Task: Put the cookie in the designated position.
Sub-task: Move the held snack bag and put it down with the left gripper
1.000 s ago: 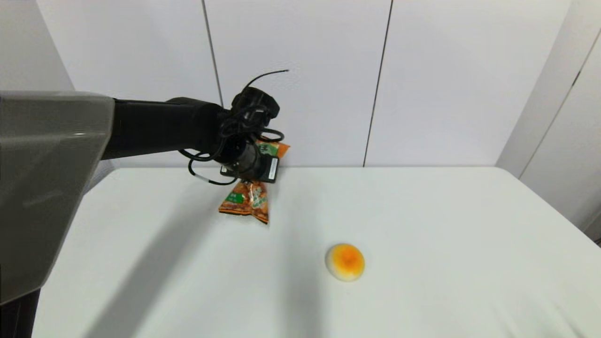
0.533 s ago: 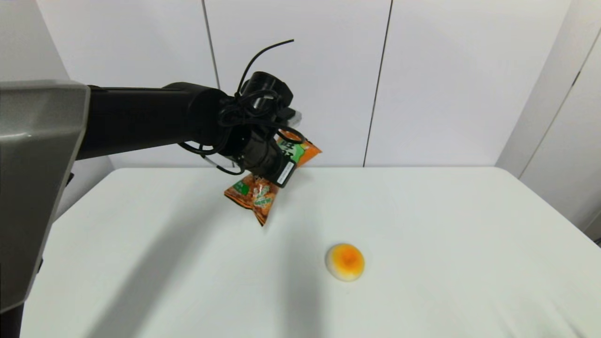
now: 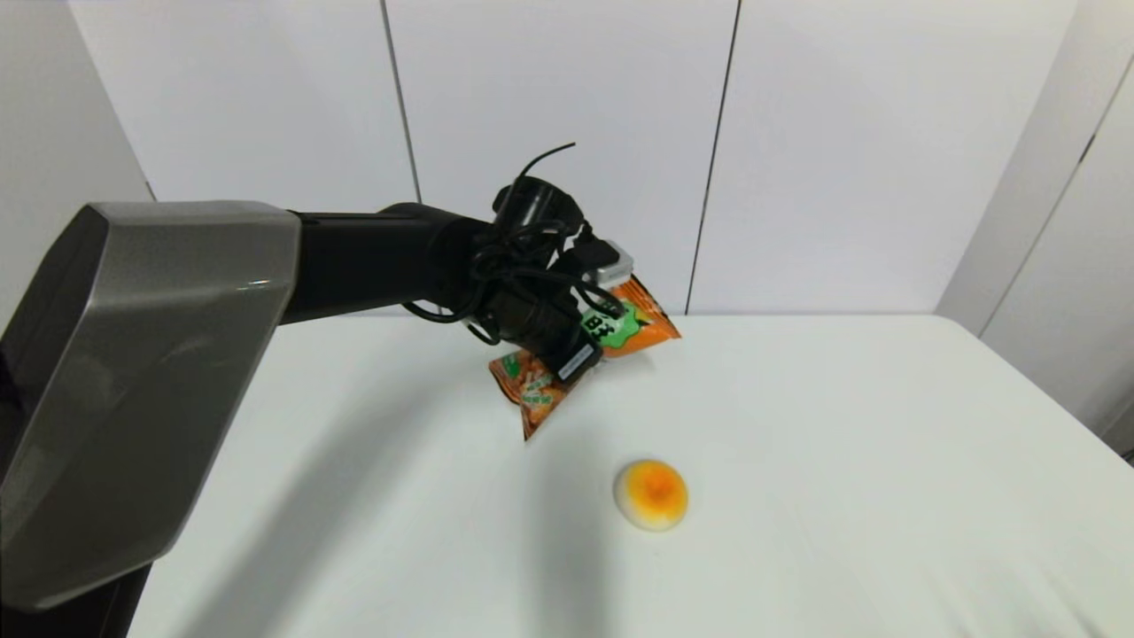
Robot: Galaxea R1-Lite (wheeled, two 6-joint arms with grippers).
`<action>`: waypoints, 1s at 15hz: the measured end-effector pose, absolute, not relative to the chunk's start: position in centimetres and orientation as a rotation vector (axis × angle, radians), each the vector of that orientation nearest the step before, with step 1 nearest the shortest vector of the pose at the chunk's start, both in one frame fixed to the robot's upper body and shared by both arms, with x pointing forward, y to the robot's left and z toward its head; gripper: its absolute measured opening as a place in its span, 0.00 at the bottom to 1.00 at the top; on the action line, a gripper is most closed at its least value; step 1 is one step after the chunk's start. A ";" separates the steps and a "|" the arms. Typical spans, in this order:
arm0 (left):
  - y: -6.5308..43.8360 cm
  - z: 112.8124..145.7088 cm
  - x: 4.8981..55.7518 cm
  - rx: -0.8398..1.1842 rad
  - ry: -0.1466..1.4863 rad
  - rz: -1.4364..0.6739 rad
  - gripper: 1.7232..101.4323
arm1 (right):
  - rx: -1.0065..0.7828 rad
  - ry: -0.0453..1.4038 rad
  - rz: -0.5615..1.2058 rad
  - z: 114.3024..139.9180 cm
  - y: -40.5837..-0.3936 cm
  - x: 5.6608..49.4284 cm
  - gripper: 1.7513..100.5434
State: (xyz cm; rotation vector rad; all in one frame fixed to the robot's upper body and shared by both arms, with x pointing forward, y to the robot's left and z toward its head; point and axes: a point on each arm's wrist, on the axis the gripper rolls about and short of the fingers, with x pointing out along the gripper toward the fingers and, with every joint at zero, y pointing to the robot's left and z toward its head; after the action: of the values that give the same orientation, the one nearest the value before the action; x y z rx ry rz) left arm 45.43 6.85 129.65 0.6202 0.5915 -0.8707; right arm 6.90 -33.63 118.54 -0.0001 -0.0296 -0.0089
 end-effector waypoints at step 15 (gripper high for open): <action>5.5 127.6 45.7 0.833 0.409 -1.203 0.23 | 0.000 -0.030 -0.009 118.5 -33.6 6.9 0.97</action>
State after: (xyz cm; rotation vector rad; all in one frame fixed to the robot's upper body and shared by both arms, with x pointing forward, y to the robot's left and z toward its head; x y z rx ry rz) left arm 45.74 5.54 127.62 0.8335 0.4095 -1.2032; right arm 6.90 -33.64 118.54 -0.0001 -0.0296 -0.0094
